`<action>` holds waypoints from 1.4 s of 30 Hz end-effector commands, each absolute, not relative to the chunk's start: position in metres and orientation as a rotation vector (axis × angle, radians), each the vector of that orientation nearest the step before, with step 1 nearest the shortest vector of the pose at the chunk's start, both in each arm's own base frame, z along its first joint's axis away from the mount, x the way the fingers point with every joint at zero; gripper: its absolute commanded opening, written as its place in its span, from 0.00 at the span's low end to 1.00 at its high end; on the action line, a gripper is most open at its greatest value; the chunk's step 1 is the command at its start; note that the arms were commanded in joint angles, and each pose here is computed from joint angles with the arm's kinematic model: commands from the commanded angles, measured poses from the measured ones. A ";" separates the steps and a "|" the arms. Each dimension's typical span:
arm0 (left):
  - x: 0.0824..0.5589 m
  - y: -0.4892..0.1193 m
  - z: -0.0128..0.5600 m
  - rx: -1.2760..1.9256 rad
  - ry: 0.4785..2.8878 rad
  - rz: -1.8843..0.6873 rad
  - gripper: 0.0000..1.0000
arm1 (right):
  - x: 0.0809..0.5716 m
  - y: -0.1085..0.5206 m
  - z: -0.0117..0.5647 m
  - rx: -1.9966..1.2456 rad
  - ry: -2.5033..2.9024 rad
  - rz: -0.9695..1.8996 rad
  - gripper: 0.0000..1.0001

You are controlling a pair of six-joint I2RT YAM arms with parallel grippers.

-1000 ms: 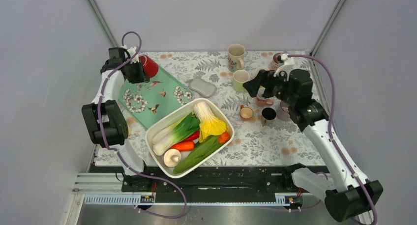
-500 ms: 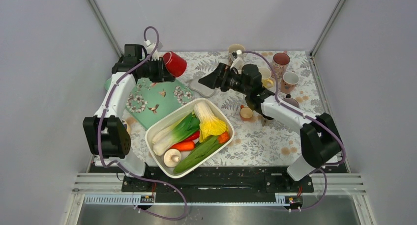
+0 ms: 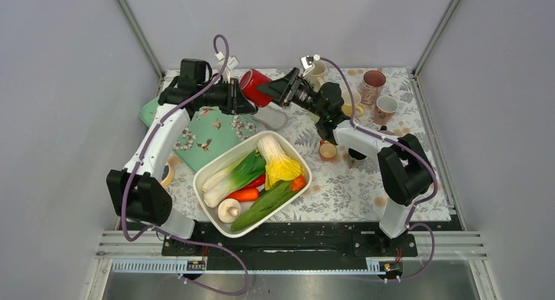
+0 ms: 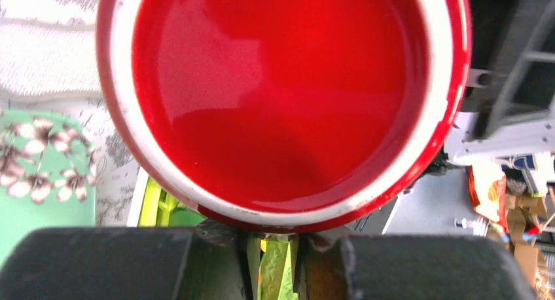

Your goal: Turn the mug right side up

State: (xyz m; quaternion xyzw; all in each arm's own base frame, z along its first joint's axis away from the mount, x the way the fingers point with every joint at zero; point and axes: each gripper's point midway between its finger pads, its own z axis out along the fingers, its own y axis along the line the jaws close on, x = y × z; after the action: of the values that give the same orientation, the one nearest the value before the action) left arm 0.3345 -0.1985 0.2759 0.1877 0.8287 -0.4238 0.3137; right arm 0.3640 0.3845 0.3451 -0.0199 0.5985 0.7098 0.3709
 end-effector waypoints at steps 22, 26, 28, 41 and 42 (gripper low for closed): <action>0.353 -0.111 0.259 0.606 2.163 -0.409 0.99 | 0.387 0.145 0.362 -0.265 1.989 0.200 0.00; 0.358 -0.098 0.243 0.600 2.200 -0.314 0.99 | 0.318 0.059 0.453 -0.143 1.833 0.066 0.00; 0.360 -0.094 0.235 0.593 2.214 -0.289 0.99 | 0.408 0.072 0.352 -0.213 2.132 -0.001 0.00; 0.362 -0.086 0.213 0.594 2.256 -0.250 0.99 | 0.401 0.164 0.278 -0.731 2.344 0.138 0.00; 0.363 -0.085 0.211 0.590 2.261 -0.244 0.99 | 0.399 0.176 0.272 -0.768 2.342 0.158 0.00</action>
State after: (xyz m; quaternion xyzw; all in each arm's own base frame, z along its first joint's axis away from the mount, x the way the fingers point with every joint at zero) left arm 0.3508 -0.0923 0.2099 0.2309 0.8928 -0.1183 0.3682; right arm 0.4169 0.1267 0.2578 -0.1931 0.9290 0.0337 0.3140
